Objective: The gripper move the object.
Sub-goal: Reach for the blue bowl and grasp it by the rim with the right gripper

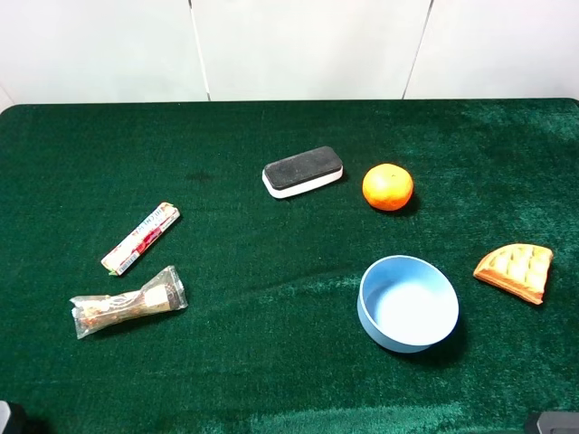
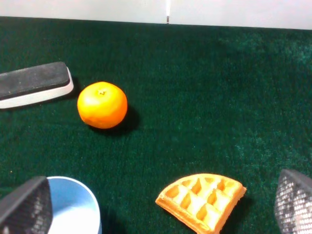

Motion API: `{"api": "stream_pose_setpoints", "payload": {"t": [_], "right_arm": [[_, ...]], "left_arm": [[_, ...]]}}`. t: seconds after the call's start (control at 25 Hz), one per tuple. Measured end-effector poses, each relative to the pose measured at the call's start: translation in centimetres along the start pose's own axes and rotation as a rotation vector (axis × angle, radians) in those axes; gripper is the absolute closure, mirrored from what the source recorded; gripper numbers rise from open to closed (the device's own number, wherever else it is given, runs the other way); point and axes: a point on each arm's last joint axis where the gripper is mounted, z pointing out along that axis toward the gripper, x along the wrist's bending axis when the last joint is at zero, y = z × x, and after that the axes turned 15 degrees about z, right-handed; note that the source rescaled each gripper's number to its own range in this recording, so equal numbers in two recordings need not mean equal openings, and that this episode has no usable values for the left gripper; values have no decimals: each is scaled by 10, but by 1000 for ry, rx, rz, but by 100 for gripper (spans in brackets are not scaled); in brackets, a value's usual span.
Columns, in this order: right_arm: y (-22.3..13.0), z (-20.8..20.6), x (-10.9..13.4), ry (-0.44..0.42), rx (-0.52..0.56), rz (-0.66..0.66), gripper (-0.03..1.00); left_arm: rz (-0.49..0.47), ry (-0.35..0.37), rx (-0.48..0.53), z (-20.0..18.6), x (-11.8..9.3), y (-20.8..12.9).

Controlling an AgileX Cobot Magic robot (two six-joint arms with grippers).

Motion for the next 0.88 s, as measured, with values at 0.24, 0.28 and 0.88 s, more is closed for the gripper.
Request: {"api": "stream_pose_setpoints", "payload": {"t": [0.24,0.28,0.88], "right_arm": [[5,3,0,0,-13,6,-3],[7,6,0,-4,2,10,-3],[55,68,-4,-53,285,49,-3]], "left_arm": [[0,0,0,0,0,0],[0,0,0,0,0,0],[0,0,0,0,0,0]]}}
